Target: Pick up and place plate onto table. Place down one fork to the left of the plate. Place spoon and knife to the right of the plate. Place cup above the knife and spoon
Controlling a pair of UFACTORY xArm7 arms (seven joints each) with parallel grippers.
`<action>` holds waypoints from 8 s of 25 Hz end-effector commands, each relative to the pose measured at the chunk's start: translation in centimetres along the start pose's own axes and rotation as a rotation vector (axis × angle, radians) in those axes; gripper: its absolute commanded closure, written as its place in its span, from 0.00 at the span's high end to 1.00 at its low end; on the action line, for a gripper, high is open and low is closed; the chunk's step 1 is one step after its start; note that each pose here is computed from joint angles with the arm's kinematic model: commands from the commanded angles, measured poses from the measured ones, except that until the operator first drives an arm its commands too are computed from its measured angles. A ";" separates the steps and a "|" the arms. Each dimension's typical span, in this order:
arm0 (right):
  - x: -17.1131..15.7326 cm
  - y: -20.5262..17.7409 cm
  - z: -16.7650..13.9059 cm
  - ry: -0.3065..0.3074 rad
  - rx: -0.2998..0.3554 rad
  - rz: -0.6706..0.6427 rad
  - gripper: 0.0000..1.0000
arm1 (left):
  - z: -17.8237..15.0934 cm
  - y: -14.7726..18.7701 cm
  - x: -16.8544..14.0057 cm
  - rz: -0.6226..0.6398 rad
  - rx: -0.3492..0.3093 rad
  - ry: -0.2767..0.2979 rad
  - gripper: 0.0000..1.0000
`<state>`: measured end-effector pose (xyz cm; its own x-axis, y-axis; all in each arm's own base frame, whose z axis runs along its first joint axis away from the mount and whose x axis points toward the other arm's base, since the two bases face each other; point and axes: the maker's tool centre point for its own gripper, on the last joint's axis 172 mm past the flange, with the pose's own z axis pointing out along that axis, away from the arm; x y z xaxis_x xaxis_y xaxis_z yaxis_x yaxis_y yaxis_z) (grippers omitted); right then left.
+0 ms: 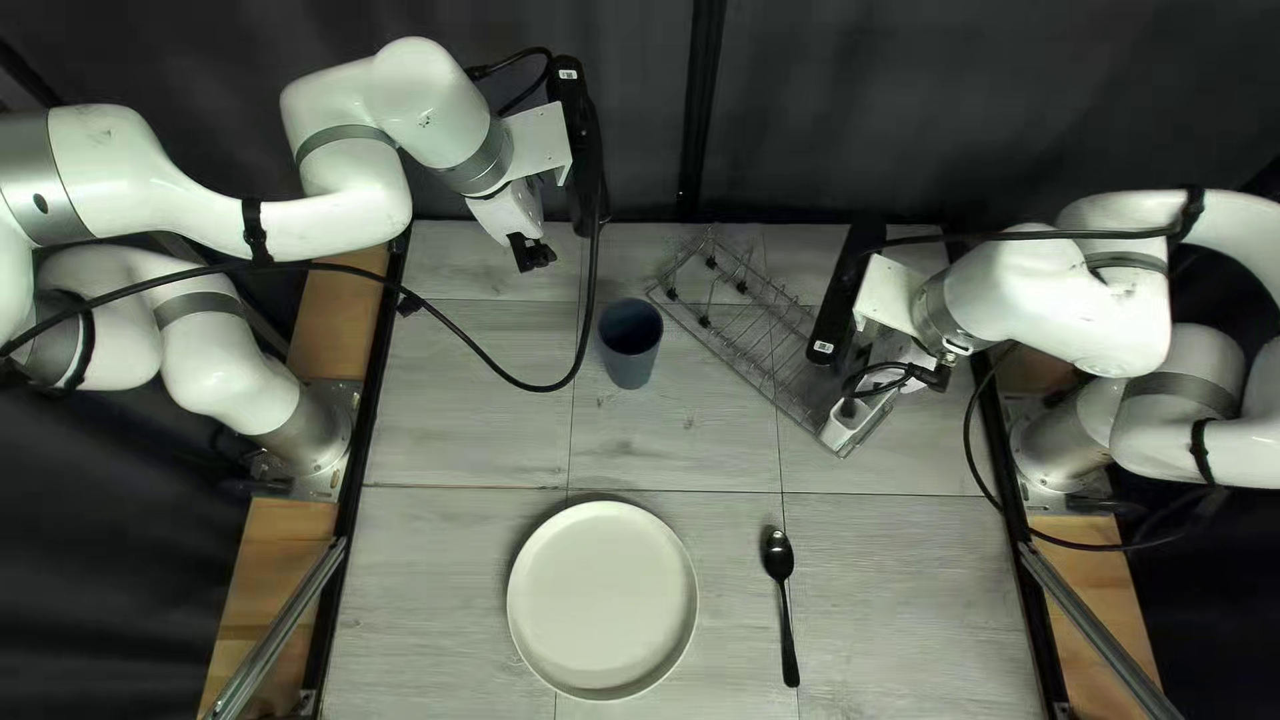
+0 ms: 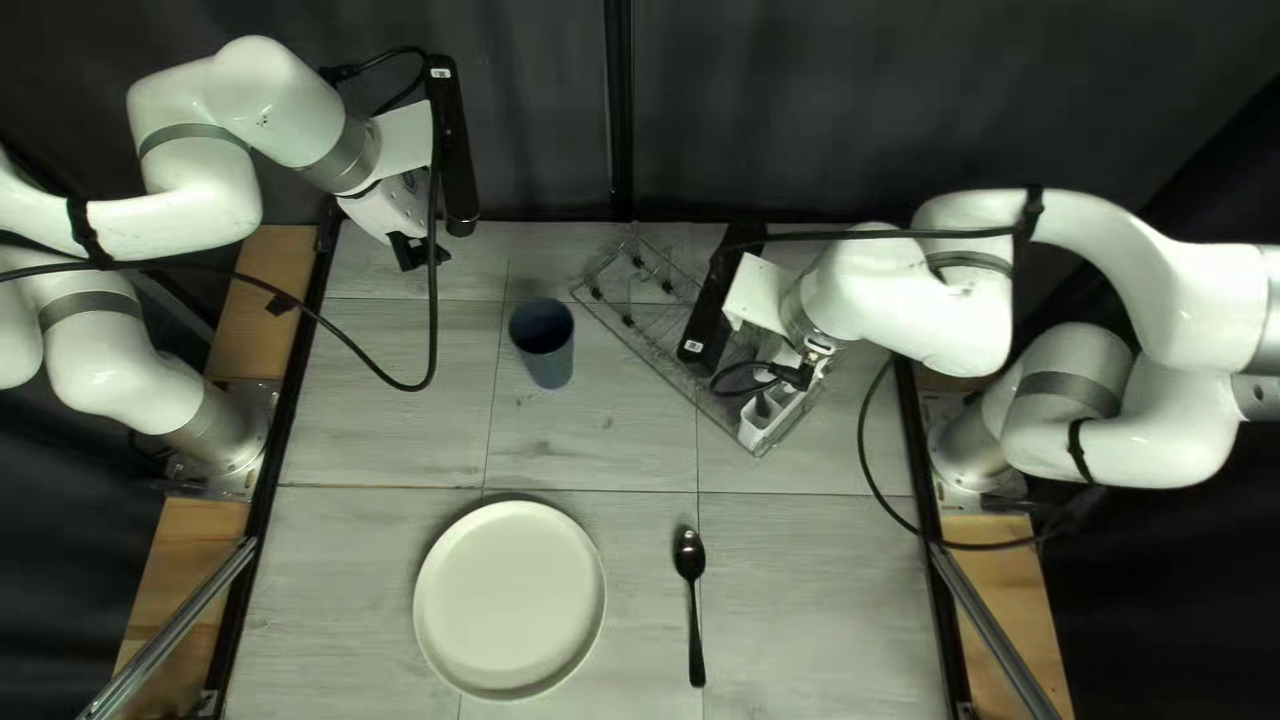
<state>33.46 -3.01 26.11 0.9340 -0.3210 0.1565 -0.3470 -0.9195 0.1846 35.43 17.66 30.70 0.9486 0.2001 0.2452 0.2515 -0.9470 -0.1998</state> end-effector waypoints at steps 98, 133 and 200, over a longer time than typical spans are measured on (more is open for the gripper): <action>-0.3 -5.1 -8.5 -0.363 -0.171 0.004 0.00 | 0.0 0.0 0.0 0.000 0.000 0.000 1.00; -2.4 -19.6 -13.4 -0.422 0.376 -0.297 0.00 | 0.0 0.0 0.0 0.000 0.000 0.000 1.00; 5.4 -8.9 -11.7 0.135 0.725 0.212 0.00 | 0.4 5.0 0.7 -0.018 0.033 0.062 1.00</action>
<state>40.41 6.82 36.53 0.8499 -0.4741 0.2298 -0.3096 -0.8023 -0.5104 36.01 16.16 30.12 0.9389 0.2141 0.2695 0.2722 -0.9410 -0.2009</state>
